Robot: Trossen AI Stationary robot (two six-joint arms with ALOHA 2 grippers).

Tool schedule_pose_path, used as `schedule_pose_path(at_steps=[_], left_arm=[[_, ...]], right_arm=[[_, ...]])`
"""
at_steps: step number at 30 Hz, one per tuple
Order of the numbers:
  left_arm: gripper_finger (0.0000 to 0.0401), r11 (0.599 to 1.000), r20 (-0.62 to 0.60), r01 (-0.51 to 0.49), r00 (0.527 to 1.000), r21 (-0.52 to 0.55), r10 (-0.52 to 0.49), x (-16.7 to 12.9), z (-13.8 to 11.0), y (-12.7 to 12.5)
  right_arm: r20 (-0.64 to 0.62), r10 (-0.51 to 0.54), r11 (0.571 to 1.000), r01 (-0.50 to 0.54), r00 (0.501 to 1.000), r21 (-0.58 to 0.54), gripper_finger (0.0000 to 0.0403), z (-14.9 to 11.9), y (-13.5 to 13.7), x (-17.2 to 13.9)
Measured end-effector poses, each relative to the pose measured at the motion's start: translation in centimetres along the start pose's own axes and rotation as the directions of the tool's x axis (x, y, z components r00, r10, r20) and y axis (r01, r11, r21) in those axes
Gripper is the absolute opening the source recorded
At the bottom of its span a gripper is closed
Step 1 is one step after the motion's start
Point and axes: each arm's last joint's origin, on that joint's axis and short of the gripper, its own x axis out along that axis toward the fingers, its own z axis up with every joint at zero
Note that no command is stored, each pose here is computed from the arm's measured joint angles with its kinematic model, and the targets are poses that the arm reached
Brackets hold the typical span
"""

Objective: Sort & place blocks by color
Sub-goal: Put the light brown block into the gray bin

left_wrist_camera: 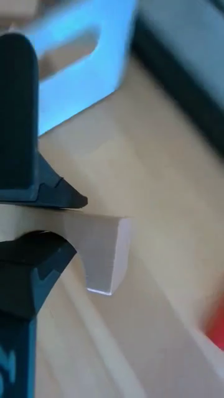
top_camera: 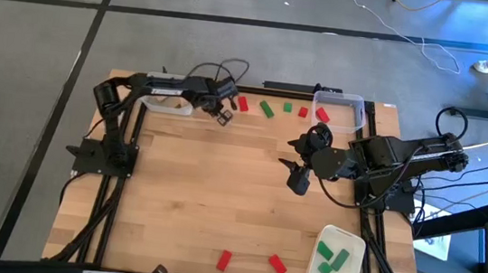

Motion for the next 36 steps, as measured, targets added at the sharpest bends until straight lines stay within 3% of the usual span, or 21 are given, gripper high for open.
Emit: schedule_pose_path(at_steps=[7, 14, 21, 28, 36], left_arm=[[0.0041, 0.994, 0.029, -0.089, 0.996, 0.068, 0.088, -4.6, 2.5, 2.2], [0.0041, 0.972, -0.101, -0.221, 0.968, 0.076, 0.228, -6.3, 2.3, 6.9], [0.004, 0.959, -0.23, -0.281, 0.931, 0.049, 0.284, -5.4, 1.6, 10.2], [0.004, 0.976, -0.29, -0.217, 0.935, -0.018, 0.203, -1.8, -0.5, 11.6], [0.004, 0.975, -0.249, -0.214, 0.949, -0.054, 0.195, -0.2, -1.2, 11.7]], right_arm=[[0.0, 0.0, 1.0, 0.0, 1.0, -0.001, 0.0255, 0.0, 0.0, 0.0], [0.0, 0.0, 1.0, 0.0, 1.0, -0.004, 0.0255, 0.0, 0.0, 0.0], [0.0, 0.0, 1.0, 0.0, 1.0, -0.008, 0.0255, 0.0, 0.0, 0.0], [0.0, 0.0, 1.0, 0.0, 1.0, -0.006, 0.0255, 0.0, 0.0, 0.0], [0.0, 0.001, 1.0, -0.001, 1.0, 0.009, 0.0255, 0.0, 0.0, 0.0]])
